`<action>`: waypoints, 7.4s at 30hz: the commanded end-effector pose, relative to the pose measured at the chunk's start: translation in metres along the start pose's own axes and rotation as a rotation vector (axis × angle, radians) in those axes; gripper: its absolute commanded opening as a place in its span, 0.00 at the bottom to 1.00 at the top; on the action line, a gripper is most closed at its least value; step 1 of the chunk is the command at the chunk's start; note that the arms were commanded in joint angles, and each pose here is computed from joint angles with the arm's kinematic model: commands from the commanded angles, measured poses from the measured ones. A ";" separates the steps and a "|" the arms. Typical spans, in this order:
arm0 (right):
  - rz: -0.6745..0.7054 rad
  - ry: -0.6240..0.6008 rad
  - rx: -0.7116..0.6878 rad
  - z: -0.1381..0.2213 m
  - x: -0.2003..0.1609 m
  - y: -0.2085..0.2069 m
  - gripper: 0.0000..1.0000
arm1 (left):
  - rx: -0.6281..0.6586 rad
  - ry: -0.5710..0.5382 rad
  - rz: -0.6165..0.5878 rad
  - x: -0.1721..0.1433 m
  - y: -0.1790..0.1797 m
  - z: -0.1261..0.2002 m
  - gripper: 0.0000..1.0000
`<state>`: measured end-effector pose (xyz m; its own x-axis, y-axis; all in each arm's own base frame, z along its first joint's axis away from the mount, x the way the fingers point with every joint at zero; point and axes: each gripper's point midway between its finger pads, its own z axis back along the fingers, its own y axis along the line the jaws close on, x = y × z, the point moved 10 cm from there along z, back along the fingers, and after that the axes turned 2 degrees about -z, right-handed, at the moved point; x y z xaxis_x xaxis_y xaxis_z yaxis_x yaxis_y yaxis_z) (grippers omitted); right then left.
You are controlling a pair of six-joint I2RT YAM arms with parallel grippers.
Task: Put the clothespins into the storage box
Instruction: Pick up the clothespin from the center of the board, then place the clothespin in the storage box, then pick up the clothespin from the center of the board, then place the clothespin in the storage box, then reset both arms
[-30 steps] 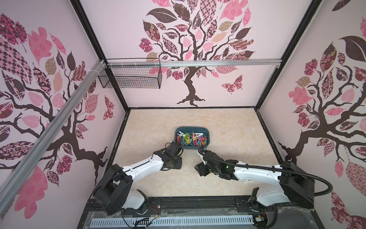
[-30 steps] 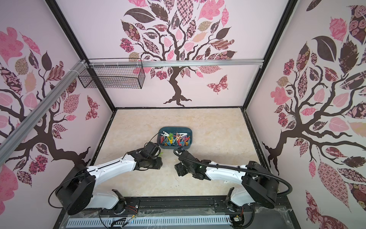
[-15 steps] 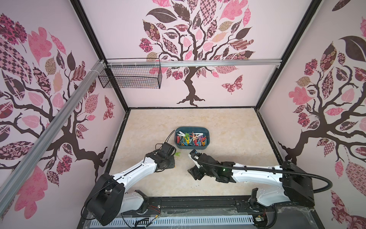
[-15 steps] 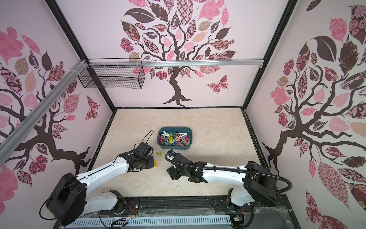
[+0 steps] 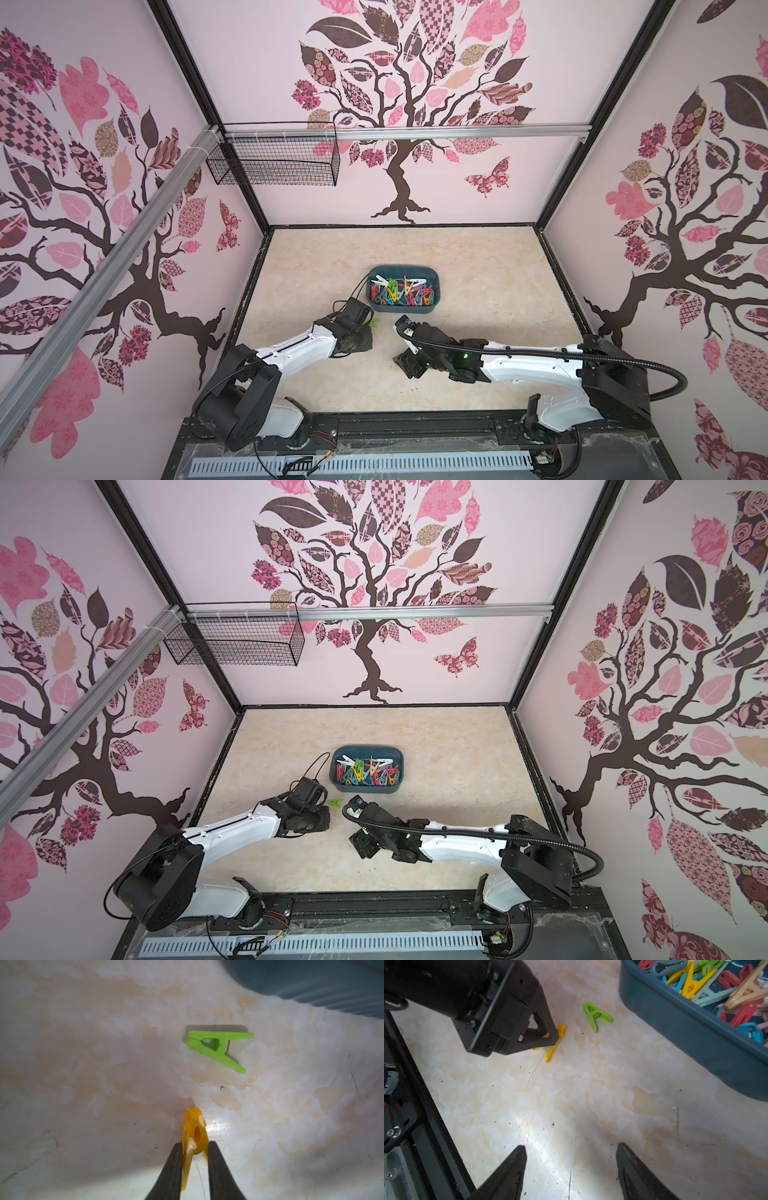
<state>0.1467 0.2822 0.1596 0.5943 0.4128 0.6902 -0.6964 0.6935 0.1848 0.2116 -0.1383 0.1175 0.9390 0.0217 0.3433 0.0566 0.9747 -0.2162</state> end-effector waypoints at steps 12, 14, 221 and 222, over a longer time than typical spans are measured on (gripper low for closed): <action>0.015 -0.049 0.002 -0.004 0.021 0.007 0.72 | 0.009 0.028 0.004 -0.023 0.002 0.019 0.30; 0.016 -0.048 0.001 -0.004 0.021 0.007 0.72 | 0.023 0.048 -0.001 -0.025 0.003 0.013 0.29; -0.472 -0.652 -1.162 0.137 -0.019 -0.273 1.00 | 0.770 -1.059 0.033 0.085 0.101 0.077 0.52; -0.471 -0.659 -1.160 0.134 -0.024 -0.273 1.00 | 0.769 -1.043 0.026 0.083 0.102 0.070 0.52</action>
<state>0.2688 0.0035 0.1810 0.2437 -0.1008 0.9646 0.4435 0.8961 -0.0184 0.2714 -0.0204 0.1927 0.2571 -0.1523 0.9543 -0.5039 0.8215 0.2668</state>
